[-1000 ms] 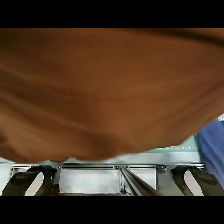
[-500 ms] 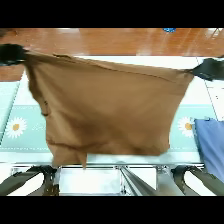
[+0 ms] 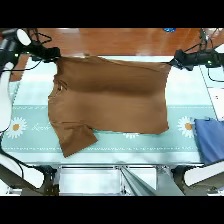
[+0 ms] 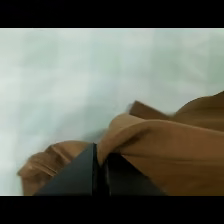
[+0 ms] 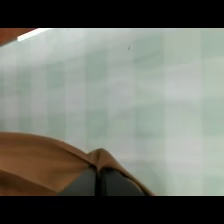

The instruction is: Fold the shirts.

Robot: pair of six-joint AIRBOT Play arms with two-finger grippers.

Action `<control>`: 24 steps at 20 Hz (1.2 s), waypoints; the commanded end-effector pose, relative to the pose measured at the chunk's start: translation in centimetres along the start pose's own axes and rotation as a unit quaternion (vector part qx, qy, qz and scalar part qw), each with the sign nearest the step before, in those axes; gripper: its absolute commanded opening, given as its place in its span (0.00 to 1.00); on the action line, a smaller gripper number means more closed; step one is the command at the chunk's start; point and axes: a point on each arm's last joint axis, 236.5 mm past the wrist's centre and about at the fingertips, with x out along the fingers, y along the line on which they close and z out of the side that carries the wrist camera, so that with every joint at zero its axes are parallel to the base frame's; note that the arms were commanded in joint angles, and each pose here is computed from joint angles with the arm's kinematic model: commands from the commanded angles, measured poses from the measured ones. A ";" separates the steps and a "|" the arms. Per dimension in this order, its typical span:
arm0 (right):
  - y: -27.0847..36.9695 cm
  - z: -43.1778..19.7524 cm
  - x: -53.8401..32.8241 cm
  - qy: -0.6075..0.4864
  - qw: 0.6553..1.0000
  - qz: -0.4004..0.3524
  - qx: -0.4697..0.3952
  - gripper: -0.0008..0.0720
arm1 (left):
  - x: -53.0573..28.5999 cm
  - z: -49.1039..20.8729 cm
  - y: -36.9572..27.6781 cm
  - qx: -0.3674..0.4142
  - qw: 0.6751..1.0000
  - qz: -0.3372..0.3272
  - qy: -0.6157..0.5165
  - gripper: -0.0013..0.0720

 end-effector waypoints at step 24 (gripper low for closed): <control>-6.7 -21.3 -11.6 0.047 0.989 -0.059 0.126 0.57 | -11.9 -30.9 7.5 -0.327 0.911 -0.154 0.196 0.71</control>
